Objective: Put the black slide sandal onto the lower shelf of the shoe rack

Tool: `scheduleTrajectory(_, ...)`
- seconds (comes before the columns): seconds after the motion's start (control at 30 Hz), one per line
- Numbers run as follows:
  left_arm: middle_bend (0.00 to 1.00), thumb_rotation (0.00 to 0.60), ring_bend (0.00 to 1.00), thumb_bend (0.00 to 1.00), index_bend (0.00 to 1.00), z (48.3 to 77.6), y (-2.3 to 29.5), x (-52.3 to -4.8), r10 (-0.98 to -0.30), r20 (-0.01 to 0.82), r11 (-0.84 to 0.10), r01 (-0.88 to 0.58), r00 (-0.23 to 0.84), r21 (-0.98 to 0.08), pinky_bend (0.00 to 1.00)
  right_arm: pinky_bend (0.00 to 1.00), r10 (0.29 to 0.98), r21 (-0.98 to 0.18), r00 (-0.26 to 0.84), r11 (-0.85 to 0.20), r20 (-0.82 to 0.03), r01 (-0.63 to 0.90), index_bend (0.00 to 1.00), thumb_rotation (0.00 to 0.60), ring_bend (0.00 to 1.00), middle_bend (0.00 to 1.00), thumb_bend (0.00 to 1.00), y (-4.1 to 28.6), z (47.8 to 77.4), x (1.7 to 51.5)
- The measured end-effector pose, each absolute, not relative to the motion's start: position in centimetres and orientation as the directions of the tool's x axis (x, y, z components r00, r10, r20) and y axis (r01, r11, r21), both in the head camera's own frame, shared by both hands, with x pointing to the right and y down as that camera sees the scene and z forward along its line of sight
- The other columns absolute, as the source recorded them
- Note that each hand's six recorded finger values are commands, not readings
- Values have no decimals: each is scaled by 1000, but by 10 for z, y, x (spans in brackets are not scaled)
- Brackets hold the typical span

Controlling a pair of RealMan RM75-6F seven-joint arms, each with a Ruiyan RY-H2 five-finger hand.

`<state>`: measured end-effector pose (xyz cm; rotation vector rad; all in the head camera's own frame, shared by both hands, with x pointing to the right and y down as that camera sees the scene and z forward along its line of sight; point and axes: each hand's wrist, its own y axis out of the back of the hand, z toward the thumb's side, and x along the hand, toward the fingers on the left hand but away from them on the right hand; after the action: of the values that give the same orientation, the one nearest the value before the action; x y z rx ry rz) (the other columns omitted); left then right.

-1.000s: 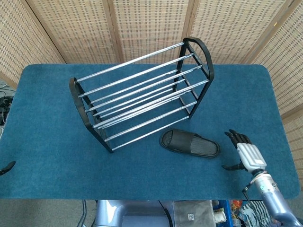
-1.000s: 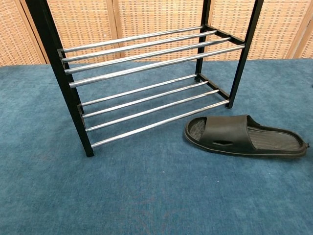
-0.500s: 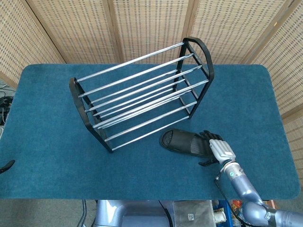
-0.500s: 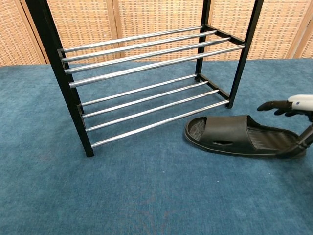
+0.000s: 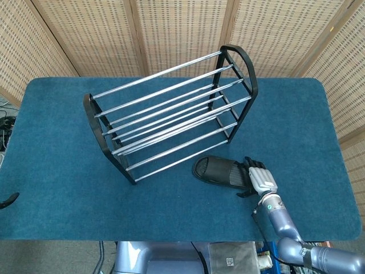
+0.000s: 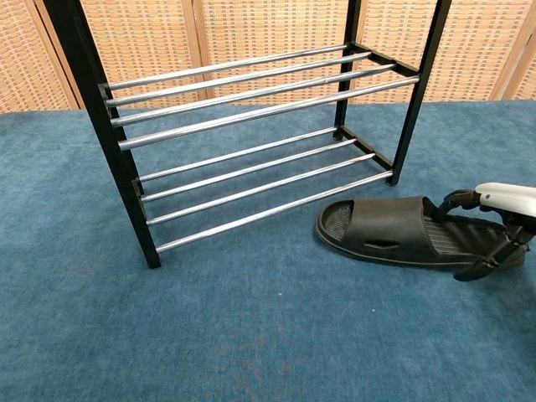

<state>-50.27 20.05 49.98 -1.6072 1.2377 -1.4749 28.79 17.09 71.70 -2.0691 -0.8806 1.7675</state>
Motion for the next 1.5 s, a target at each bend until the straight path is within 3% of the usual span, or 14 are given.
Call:
scheduleTrajectory(0.17,0,600,0,190,0,501,200,-503,-918,390,-368,-222,-66,-903,0,0,602,-573,47,-779,-797,255,30,600,3,52,0,167,727,289)
scheduleTrajectory(0.37,0,600,0,191,0,501,199,-504,-918,391,-367,-224,-71,-903,0,23,596,-569,39,-782,-802,254,261,600,190,280,0,164,733,289)
scheduleTrajectory(0.43,0,600,0,191,0,501,199,-504,-917,391,-368,-224,-70,-902,0,92,592,-566,40,-787,-805,245,367,600,275,378,0,164,734,289)
scheduleTrajectory(0.5,0,600,0,191,0,501,199,-504,-917,392,-369,-224,-69,-902,0,225,594,-572,39,-787,-803,231,523,600,405,519,4,162,734,290)
scheduleTrajectory(0.6,0,600,0,191,0,501,199,-504,-917,392,-368,-226,-70,-902,0,379,613,-590,33,-773,-790,233,612,600,511,608,45,160,732,291)
scheduleTrajectory(0.77,0,600,0,190,0,500,199,-505,-918,390,-366,-231,-68,-902,0,494,650,-621,42,-742,-759,252,650,600,585,666,126,157,719,291)
scheduleTrajectory(1.07,0,600,0,190,0,495,201,-503,-924,379,-356,-245,-51,-902,0,527,708,-662,51,-681,-704,313,654,600,609,679,147,149,682,280)
scheduleTrajectory(1.5,0,600,0,191,0,496,200,-506,-920,391,-369,-267,-34,-890,0,583,696,-641,-74,-610,-715,466,654,600,633,699,221,123,675,224)
